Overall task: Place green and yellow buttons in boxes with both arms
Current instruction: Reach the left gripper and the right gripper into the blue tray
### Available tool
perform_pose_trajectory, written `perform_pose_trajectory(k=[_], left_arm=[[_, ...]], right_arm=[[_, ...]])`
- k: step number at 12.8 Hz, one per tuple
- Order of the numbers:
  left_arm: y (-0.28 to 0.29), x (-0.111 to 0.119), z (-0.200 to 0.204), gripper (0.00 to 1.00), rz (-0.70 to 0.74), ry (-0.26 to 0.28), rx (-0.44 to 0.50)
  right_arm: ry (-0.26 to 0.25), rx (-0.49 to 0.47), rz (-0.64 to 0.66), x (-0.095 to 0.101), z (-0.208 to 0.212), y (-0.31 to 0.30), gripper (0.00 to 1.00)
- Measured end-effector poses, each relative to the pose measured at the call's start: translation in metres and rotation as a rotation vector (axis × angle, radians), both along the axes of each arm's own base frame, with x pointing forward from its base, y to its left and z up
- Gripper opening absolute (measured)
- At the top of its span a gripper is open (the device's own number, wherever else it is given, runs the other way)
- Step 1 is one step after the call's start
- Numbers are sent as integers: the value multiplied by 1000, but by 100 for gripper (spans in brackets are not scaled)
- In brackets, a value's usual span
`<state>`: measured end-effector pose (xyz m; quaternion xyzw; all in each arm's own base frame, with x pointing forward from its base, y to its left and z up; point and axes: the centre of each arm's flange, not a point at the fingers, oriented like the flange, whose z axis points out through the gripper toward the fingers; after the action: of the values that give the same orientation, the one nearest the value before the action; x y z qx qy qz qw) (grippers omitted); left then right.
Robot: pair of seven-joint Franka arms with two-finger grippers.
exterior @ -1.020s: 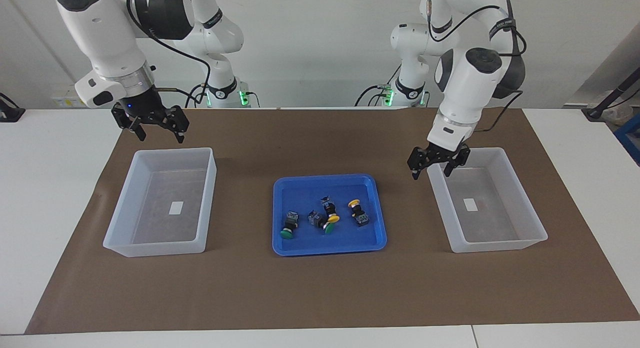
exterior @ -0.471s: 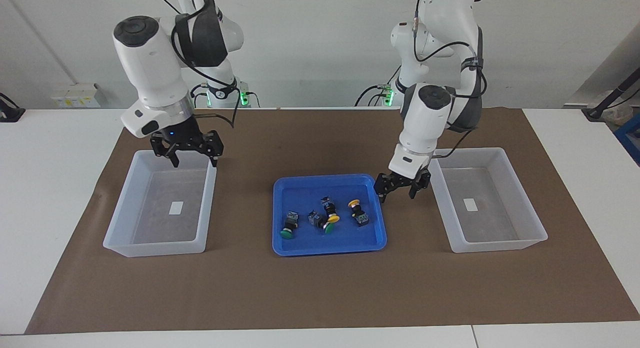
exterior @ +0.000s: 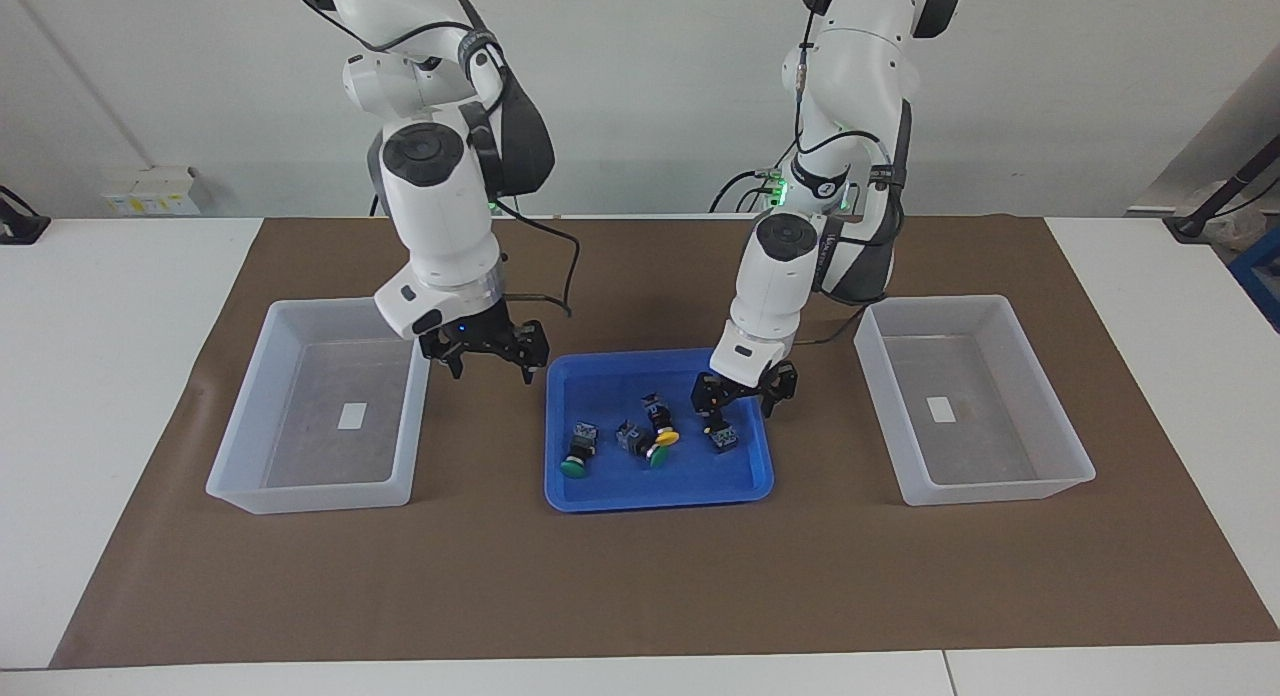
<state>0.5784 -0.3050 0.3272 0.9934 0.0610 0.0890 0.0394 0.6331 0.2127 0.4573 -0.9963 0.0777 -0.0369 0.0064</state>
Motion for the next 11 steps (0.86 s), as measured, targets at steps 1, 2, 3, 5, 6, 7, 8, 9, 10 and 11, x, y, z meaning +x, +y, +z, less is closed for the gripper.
perform_pose_trajectory(k=[1, 2, 3, 5, 6, 7, 8, 9, 10, 11], left_arm=[[1, 1, 0, 100, 1, 0, 1], [-1, 0, -2, 100, -2, 1, 1], [-4, -1, -3, 100, -8, 0, 0], [-12, -4, -6, 100, -18, -9, -7], [-17, -6, -10, 100, -20, -14, -12], [-21, -7, -14, 100, -21, -17, -16], [-23, -7, -19, 100, -23, -15, -16], [-24, -8, -22, 100, -24, -15, -17], [-23, -8, -24, 100, -24, -13, -16], [-23, -9, -26, 100, -24, -12, -15]], right_arm=[[-11, 1, -12, 4, -10, 12, 100], [-25, 7, -26, 9, -20, 21, 100], [-29, 10, -33, 12, -31, 29, 100], [-32, 1, -43, 11, -46, 49, 100], [-48, -2, -64, 11, -51, 57, 100], [-58, -3, -80, 11, -55, 62, 100], [-63, -2, -92, 11, -62, 68, 100], [-67, 3, -105, 11, -72, 76, 100], [-70, 8, -119, 10, -83, 84, 100], [-74, 13, -128, 10, -93, 91, 100]])
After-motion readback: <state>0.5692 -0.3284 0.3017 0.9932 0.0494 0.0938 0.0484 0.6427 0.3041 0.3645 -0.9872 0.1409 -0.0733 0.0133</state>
